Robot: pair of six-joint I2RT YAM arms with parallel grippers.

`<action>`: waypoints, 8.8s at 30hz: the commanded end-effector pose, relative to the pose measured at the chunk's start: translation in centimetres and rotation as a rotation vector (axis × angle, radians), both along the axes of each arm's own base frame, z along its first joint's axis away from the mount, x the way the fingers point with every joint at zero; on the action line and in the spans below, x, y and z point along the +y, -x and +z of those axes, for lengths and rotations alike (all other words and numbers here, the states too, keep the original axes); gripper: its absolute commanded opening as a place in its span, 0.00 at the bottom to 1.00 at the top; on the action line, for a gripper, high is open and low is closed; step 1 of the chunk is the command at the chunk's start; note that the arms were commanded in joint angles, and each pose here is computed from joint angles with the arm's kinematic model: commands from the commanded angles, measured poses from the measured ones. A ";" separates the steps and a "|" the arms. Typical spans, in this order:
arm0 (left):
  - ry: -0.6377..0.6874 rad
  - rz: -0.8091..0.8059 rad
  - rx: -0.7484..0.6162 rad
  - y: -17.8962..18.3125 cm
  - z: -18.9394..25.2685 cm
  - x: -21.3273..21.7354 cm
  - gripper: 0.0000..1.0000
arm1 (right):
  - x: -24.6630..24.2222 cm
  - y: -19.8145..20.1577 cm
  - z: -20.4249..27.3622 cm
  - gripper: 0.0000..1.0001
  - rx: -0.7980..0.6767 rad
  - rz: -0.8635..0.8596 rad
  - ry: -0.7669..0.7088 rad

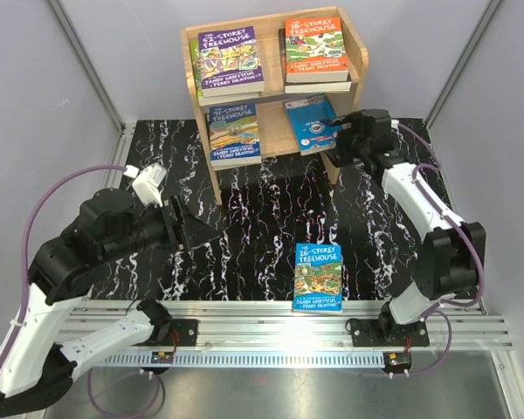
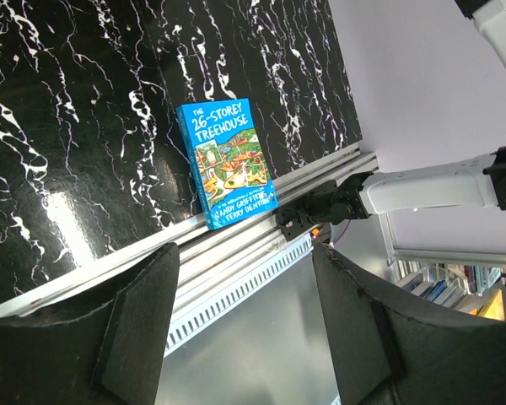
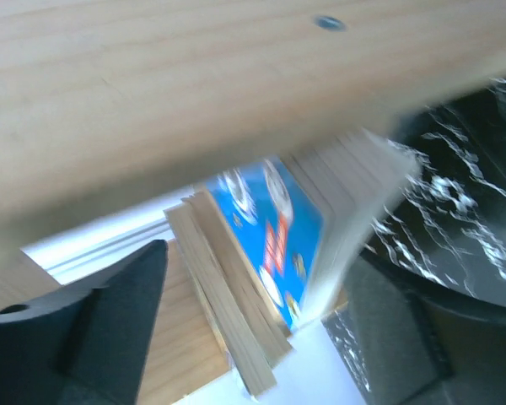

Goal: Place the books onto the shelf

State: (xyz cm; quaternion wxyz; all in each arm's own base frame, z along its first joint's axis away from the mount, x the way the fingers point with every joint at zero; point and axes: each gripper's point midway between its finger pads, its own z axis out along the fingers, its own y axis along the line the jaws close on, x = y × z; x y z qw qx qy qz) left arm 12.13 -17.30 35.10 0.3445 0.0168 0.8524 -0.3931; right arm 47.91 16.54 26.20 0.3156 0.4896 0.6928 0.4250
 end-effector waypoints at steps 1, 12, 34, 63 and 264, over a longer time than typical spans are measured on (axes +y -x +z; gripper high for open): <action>0.034 -0.005 -0.043 0.0 1.0 -0.1 0.67 | -2.3 3.1 0.4 0.95 0.053 -0.038 0.079; 0.078 -0.020 -0.022 0.2 0.1 -0.7 0.66 | -1.8 8.5 -2.4 1.00 0.227 0.109 0.165; -0.042 -0.279 0.448 -4.2 -25.0 -15.4 0.99 | -6.7 35.7 -22.7 1.00 0.814 0.409 0.353; 0.287 -0.432 0.680 -2.8 -24.9 -24.2 0.99 | -1.7 27.7 -14.3 0.00 0.391 0.515 0.290; 0.342 0.062 0.183 -5.7 -1.7 -7.4 0.90 | -2.1 10.3 2.2 1.00 0.020 0.493 -0.012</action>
